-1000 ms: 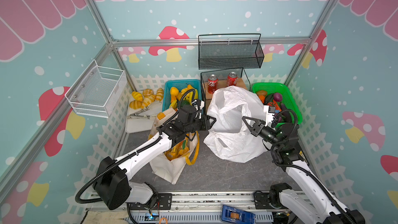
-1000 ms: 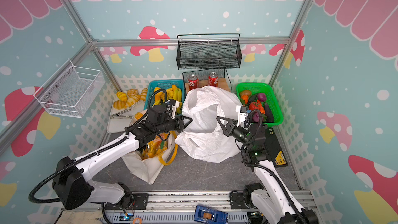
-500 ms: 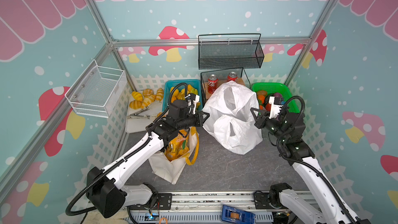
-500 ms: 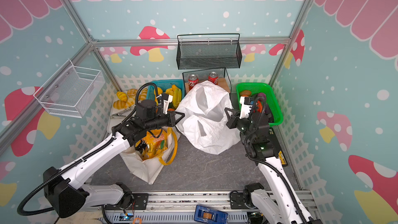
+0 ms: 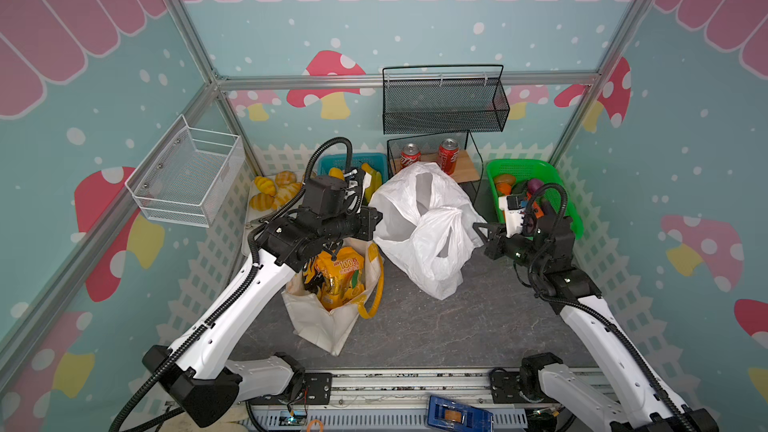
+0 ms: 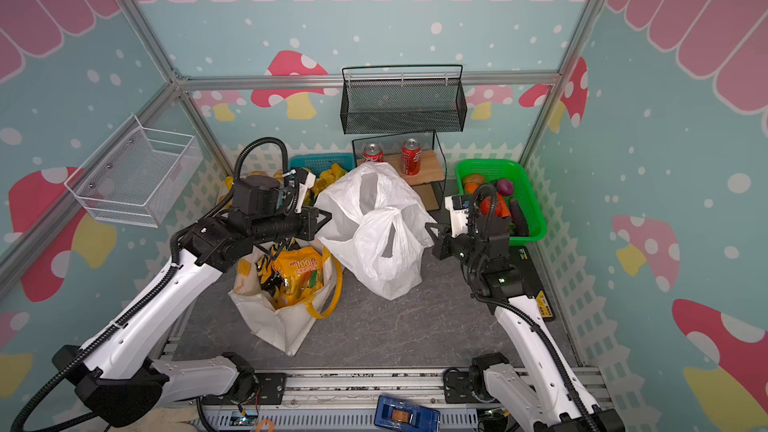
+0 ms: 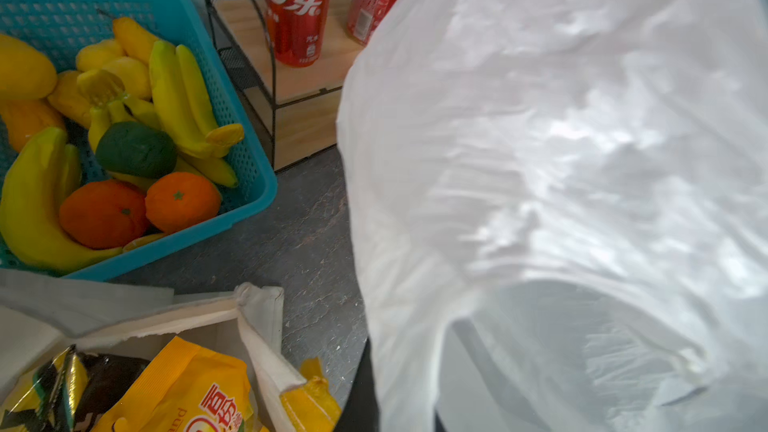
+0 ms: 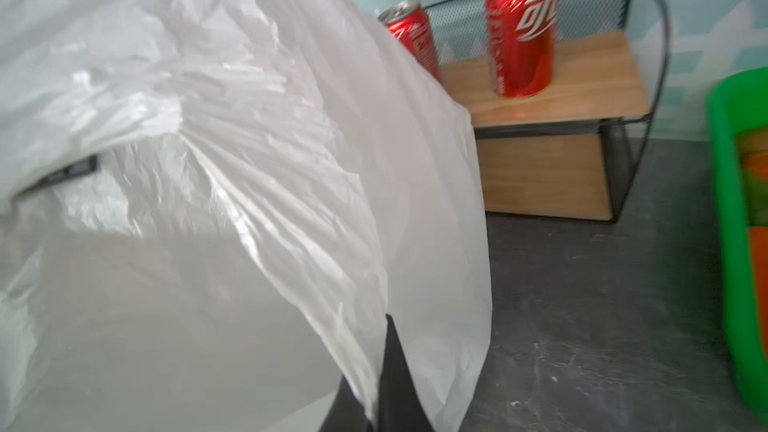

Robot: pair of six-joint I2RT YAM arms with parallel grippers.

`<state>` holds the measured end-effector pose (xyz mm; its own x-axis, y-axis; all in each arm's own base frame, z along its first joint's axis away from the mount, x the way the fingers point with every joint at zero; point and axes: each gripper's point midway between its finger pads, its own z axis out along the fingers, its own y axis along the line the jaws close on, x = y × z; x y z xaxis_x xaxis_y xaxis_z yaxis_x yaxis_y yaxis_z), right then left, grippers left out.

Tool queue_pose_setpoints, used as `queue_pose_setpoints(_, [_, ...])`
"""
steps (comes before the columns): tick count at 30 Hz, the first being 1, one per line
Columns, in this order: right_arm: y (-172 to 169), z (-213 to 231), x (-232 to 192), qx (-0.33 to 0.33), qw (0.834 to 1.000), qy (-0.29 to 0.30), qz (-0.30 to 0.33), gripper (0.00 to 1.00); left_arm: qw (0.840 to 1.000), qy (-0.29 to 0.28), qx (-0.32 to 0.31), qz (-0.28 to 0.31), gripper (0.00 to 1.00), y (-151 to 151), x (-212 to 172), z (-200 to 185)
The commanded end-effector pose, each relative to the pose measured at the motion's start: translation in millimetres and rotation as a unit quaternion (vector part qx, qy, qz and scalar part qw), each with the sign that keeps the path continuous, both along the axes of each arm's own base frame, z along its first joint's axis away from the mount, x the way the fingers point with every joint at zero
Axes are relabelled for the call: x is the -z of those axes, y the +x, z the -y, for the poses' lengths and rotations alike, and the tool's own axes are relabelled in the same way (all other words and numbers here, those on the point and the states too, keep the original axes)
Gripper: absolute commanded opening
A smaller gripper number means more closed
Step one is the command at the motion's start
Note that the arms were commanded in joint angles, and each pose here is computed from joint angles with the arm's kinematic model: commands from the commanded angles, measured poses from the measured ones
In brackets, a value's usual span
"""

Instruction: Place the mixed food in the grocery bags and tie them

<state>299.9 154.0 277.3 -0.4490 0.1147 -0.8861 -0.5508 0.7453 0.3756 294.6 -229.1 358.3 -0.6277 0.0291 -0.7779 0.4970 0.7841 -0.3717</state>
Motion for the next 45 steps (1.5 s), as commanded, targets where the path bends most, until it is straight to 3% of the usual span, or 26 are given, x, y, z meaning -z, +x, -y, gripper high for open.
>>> queue_pose_setpoints(1, [-22, -35, 6, -0.075, 0.996, 0.041, -0.002, 0.0, 0.998, 0.034, 0.049, 0.018, 0.0, -30, -17, 7])
queue_pose_setpoints(5, [-38, -74, 42, -0.126, 0.991, 0.025, -0.047, 0.02, 0.996, 0.08, 0.045, 0.003, 0.0, -30, -18, 5])
queue_pose_setpoints(9, [-49, -89, 49, -0.164, 0.984, 0.041, -0.054, 0.09, 0.991, 0.118, 0.055, -0.01, 0.0, -25, -14, 14])
queue_pose_setpoints(13, [-31, -64, 66, -0.089, 0.995, -0.038, -0.032, 0.26, 0.986, 0.141, 0.074, -0.054, 0.0, -14, 19, 32])
queue_pose_setpoints(17, [-20, -34, 73, -0.022, 0.992, -0.125, 0.019, 0.44, 0.982, 0.133, 0.094, -0.097, 0.0, -5, 46, 54])
queue_pose_setpoints(21, [-28, -29, 59, -0.02, 0.986, -0.124, 0.108, 0.55, 0.98, 0.12, 0.112, -0.114, 0.0, 1, 58, 71])
queue_pose_setpoints(22, [-29, -25, 55, -0.007, 0.985, -0.12, 0.126, 0.58, 0.979, 0.12, 0.113, -0.116, 0.0, 2, 59, 73])
queue_pose_setpoints(23, [-29, -20, 51, 0.006, 0.982, -0.12, 0.144, 0.68, 0.979, 0.12, 0.116, -0.118, 0.0, 3, 60, 74])
queue_pose_setpoints(26, [-22, -3, 35, 0.061, 0.973, -0.131, 0.179, 0.73, 0.978, 0.121, 0.121, -0.117, 0.0, 3, 61, 76])
queue_pose_setpoints(37, [-8, 2, -45, 0.095, 0.949, -0.141, 0.264, 0.74, 0.976, 0.115, 0.144, -0.117, 0.0, -1, 61, 82])
queue_pose_setpoints(39, [-2, -2, -54, 0.093, 0.948, -0.145, 0.268, 0.66, 0.976, 0.115, 0.148, -0.116, 0.0, -2, 61, 82])
queue_pose_setpoints(41, [8, -4, -60, 0.097, 0.949, -0.149, 0.259, 0.52, 0.975, 0.116, 0.154, -0.11, 0.0, -2, 60, 82])
queue_pose_setpoints(45, [35, 11, -61, 0.123, 0.964, -0.141, 0.188, 0.28, 0.972, 0.126, 0.175, -0.096, 0.0, -6, 60, 82])
